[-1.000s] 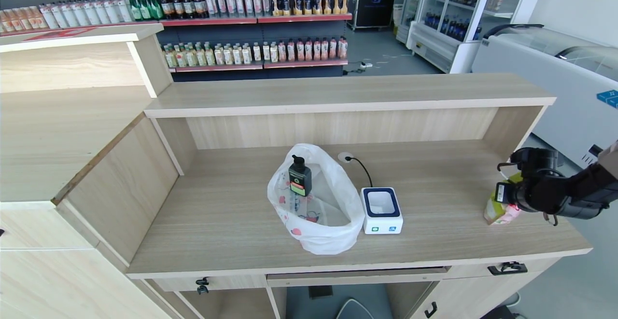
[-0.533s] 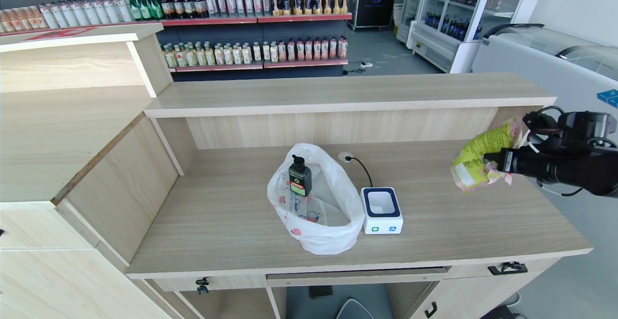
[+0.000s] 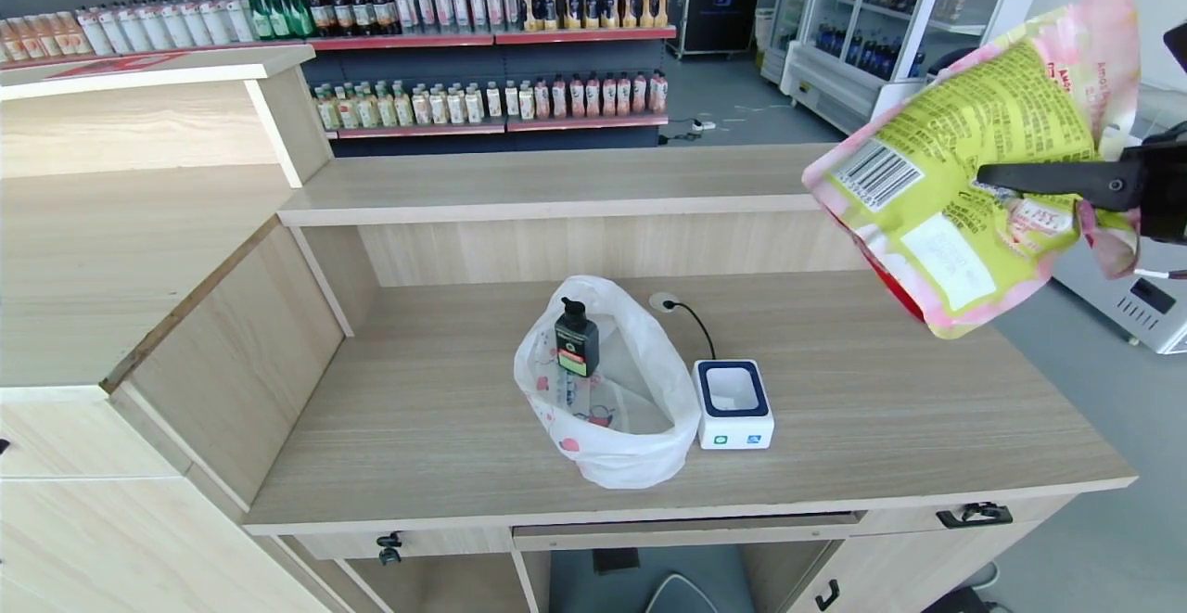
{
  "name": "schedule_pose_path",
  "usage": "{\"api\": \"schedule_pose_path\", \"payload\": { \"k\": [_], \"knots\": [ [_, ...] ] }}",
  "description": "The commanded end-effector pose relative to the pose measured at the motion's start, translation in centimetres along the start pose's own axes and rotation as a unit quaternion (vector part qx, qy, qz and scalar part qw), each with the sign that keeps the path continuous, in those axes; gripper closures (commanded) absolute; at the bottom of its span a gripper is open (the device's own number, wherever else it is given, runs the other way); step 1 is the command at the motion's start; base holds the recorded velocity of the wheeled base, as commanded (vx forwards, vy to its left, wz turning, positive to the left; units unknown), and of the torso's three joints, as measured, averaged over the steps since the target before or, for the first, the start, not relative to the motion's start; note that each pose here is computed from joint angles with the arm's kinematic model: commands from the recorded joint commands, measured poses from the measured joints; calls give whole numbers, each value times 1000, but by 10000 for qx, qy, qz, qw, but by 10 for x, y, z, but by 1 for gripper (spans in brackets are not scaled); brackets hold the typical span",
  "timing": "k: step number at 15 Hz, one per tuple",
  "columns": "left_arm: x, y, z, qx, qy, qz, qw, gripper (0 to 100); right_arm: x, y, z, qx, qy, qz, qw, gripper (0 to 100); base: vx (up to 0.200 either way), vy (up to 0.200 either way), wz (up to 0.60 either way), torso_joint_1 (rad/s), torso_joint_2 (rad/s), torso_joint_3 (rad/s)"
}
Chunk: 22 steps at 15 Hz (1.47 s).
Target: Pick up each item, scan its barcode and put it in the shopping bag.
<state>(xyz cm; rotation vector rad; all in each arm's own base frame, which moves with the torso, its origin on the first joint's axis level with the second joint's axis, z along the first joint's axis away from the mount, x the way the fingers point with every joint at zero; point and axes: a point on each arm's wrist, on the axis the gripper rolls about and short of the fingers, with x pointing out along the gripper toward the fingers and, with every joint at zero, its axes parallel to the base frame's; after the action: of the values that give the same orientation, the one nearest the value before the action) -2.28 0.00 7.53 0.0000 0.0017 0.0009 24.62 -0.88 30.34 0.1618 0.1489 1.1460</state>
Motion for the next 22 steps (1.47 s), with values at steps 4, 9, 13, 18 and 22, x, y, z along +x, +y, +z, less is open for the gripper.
{"api": "schedule_pose_path", "payload": {
  "k": [4,9,13,18,22],
  "knots": [
    [0,0,0,0,7,3,10000,0,15,67,7,-460,-12,885,9950,100,0,0,0,0,0,0],
    [0,0,0,0,7,3,10000,0,4,98,7,-930,-177,1032,9901,100,0,0,0,0,0,0],
    [0,0,0,0,7,3,10000,0,6,122,5,-943,-178,1473,9844,100,0,0,0,0,0,0],
    [0,0,0,0,7,3,10000,0,15,126,10,-864,-151,1764,9804,100,0,0,0,0,0,0],
    [0,0,0,0,7,3,10000,0,11,131,15,-485,-261,1377,9889,100,0,0,0,0,0,0]
  ]
}}
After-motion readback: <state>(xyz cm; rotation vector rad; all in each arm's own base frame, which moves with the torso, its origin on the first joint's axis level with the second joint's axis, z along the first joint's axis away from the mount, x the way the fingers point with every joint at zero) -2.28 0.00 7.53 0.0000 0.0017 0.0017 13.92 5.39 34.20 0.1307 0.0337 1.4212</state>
